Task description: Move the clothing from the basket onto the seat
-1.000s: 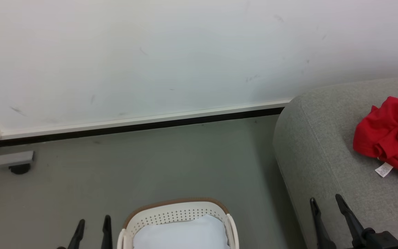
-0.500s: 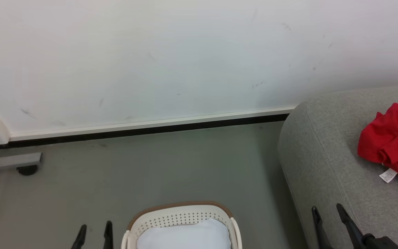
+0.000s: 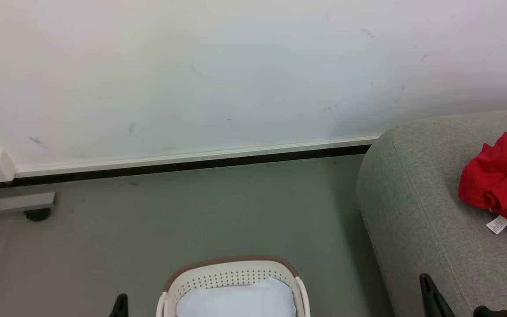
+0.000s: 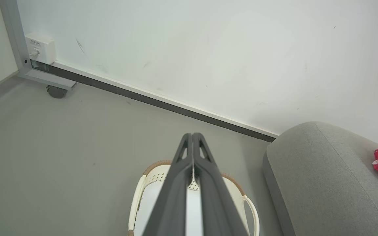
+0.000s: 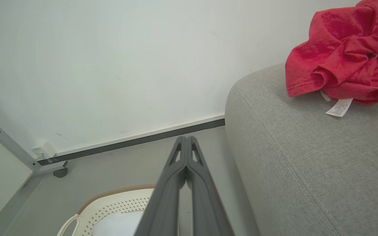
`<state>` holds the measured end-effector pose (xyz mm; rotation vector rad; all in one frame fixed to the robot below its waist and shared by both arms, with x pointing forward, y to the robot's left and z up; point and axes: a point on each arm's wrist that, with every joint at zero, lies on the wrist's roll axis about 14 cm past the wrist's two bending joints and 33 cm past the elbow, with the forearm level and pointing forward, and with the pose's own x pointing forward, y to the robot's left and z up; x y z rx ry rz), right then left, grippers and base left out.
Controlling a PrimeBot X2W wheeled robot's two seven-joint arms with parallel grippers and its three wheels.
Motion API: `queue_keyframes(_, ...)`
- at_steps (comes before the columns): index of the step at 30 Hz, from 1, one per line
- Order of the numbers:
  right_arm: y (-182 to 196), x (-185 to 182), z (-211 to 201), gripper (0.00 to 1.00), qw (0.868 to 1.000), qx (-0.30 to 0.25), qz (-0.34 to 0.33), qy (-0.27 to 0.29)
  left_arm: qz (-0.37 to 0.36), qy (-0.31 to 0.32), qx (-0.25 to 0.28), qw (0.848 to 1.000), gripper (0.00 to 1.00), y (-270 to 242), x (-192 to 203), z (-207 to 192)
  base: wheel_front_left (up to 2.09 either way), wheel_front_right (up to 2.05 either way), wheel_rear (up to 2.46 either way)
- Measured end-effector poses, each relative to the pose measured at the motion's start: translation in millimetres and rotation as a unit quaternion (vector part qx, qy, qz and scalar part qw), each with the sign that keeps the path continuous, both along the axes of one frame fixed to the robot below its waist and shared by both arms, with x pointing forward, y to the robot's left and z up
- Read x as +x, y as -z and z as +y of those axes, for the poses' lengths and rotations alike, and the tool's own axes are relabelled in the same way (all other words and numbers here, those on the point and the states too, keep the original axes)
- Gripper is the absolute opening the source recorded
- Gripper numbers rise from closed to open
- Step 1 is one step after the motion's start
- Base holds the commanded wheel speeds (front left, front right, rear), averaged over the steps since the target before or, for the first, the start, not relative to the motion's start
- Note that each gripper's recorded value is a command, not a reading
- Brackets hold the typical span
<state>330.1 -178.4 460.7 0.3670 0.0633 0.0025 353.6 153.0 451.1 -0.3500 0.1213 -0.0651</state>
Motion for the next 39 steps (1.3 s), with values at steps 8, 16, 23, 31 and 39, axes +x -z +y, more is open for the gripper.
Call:
queue_keyframes(8, -1, 4, -7, 0.00, 0.998, 0.066, 0.006, 0.018, 0.009, -0.020, -0.066, 0.998, 0.00, -2, 4, 5, 0.00, 0.00, 0.00)
queue_keyframes(16, -5, 9, -12, 0.00, 0.992, 0.126, 0.005, 0.032, 0.015, -0.037, -0.127, 0.991, 0.00, -5, 8, 10, 0.00, 0.00, 0.00)
queue_keyframes(23, -7, 13, -16, 0.00, 0.984, 0.172, 0.005, 0.041, 0.018, -0.048, -0.173, 0.983, 0.00, -8, 12, 14, 0.00, 0.00, 0.00)
queue_keyframes(31, -9, 18, -19, 0.00, 0.974, 0.224, 0.005, 0.047, 0.020, -0.058, -0.224, 0.973, 0.00, -11, 16, 17, 0.00, 0.00, 0.00)
queue_keyframes(39, -14, 23, -22, 0.00, 0.960, 0.276, 0.002, 0.052, 0.020, -0.065, -0.280, 0.958, 0.00, -15, 19, 20, 0.00, 0.00, 0.00)
